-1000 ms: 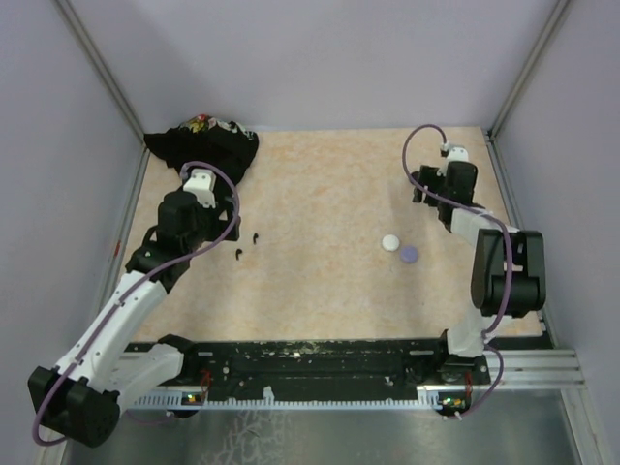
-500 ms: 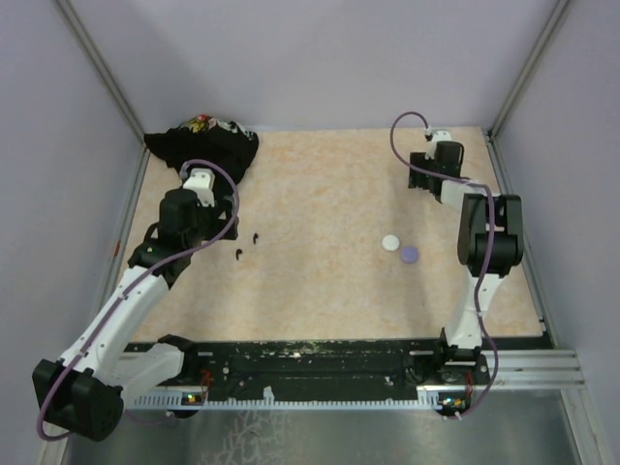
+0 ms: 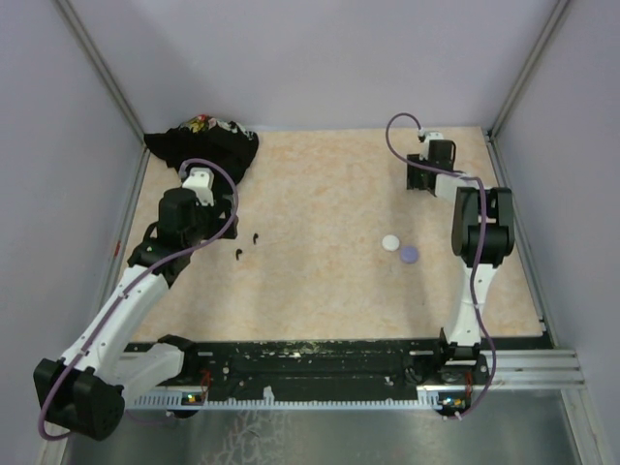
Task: Insert the wireless bluetooth earbuds into the charging case
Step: Pick up the charging case at the center of the board.
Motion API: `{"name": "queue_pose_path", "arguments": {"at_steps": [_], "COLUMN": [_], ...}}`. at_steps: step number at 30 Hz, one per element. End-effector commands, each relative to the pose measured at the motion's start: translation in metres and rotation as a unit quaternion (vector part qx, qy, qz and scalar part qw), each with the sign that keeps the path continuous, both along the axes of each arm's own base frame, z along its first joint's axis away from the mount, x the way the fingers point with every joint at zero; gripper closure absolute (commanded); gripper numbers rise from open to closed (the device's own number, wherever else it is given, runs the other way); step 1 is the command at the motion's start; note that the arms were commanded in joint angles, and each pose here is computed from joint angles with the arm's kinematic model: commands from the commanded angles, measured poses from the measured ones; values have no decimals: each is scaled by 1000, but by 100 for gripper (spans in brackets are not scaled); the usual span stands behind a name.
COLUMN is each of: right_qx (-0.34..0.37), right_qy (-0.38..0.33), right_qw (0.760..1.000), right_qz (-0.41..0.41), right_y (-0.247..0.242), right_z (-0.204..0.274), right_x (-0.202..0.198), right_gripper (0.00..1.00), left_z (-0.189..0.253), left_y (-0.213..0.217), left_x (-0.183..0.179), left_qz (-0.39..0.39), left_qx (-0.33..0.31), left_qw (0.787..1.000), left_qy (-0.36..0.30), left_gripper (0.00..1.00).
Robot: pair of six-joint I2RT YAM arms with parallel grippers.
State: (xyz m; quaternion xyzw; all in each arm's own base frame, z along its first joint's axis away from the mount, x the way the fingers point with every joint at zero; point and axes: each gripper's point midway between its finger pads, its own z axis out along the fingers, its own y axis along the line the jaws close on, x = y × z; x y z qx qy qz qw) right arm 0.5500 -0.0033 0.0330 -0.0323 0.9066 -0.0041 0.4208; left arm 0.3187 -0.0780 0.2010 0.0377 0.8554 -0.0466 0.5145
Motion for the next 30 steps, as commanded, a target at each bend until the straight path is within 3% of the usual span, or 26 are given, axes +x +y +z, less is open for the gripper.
{"name": "queue_pose_path", "arguments": {"at_steps": [1, 11, 18, 30], "right_qx": [-10, 0, 5, 24], "right_qy": [-16, 3, -19, -87], "right_qw": [1000, 1000, 1000, 991], "right_qz": [1, 14, 17, 101], "right_y": [-1, 4, 17, 119], "right_z": [10, -4, 23, 82], "right_x": [14, 15, 0, -76], "right_gripper": [39, 46, 55, 58], "left_z": [4, 2, 4, 20], "left_y": [-1, -2, -7, -38], "left_x": [4, 4, 3, 0], "left_qz": [-4, -9, -19, -81], "left_qx": [-5, -8, -19, -85], "left_qw": [1000, 1000, 1000, 993], "left_qy": [-11, -7, -7, 1], "left_gripper": [1, 1, 1, 1]}}
